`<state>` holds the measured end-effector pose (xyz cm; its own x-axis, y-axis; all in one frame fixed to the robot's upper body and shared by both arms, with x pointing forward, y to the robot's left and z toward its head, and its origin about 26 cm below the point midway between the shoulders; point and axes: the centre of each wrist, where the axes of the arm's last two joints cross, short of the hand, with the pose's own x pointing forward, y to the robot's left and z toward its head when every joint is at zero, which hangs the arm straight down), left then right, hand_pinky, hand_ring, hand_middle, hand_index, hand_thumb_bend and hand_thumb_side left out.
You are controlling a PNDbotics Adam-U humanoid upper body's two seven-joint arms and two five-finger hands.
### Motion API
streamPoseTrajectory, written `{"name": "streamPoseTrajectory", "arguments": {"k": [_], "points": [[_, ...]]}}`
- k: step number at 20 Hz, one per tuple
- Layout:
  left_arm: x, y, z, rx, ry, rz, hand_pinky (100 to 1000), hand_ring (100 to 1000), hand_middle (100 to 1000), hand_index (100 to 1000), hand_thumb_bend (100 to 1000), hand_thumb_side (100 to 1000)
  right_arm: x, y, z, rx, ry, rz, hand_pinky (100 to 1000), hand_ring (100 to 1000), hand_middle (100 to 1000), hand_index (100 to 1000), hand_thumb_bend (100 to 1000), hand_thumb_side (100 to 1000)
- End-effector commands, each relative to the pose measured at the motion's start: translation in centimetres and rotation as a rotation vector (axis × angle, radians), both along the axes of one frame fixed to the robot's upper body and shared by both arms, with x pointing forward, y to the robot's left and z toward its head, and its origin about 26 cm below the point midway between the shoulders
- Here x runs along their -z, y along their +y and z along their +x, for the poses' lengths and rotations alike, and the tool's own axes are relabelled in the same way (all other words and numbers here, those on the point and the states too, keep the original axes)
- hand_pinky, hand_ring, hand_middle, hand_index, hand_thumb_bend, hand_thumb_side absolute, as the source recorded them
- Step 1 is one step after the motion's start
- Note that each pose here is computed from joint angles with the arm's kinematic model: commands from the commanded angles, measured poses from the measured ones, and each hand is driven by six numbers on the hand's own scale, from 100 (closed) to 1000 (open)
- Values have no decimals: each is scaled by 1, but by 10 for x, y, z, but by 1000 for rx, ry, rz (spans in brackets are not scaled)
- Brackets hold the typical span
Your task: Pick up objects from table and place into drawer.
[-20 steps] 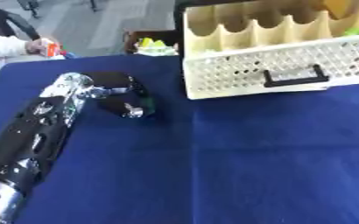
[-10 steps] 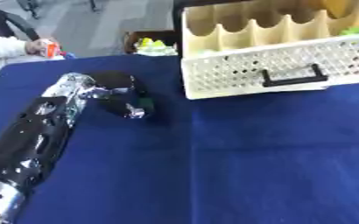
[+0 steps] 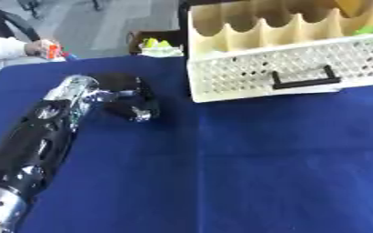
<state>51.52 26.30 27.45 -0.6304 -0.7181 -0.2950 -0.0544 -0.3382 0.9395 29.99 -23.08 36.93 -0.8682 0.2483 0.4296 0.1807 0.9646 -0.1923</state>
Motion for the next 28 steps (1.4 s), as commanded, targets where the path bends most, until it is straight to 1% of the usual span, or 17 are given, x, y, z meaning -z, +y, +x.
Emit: {"name": "streamPoseTrajectory", "arguments": {"k": [1, 5, 13, 16, 19, 20, 23, 25, 28], "points": [[4, 1, 1, -12, 3, 18, 673, 717, 609, 764, 100, 1000, -6, -2, -5, -2, -28, 12, 849, 283, 252, 669, 100, 692], [6, 0, 1, -15, 0, 24, 659, 681, 582, 764, 104, 1000, -6, -2, -6, -1, -31, 17, 848, 283, 252, 669, 100, 692], [9, -1, 2, 7, 19, 75, 662, 666, 584, 829, 235, 1000, -5, -3, -5, 0, -25, 26, 852, 282, 252, 667, 100, 696], [9, -1, 2, 11, 22, 83, 657, 657, 579, 829, 220, 1000, -5, -3, -5, -1, -24, 35, 852, 281, 252, 666, 100, 698], [10, -2, 2, 11, 21, 88, 647, 625, 558, 822, 199, 1000, -5, -3, -5, -2, -24, 39, 851, 282, 252, 666, 100, 699], [10, -2, 2, 9, 20, 88, 636, 609, 546, 808, 173, 1000, -5, -3, -5, -3, -24, 40, 851, 282, 252, 665, 100, 700], [10, -2, 2, 3, 16, 87, 586, 538, 489, 792, 132, 1000, -4, -2, -5, -5, -23, 41, 851, 282, 251, 665, 100, 703], [10, -2, 2, 1, 13, 88, 551, 497, 466, 791, 129, 1000, -4, -2, -5, -5, -23, 42, 851, 282, 252, 665, 100, 702], [11, -2, 2, 4, 15, 90, 522, 458, 458, 797, 128, 1000, -4, -3, -5, -5, -26, 47, 850, 284, 253, 664, 100, 704]]}}
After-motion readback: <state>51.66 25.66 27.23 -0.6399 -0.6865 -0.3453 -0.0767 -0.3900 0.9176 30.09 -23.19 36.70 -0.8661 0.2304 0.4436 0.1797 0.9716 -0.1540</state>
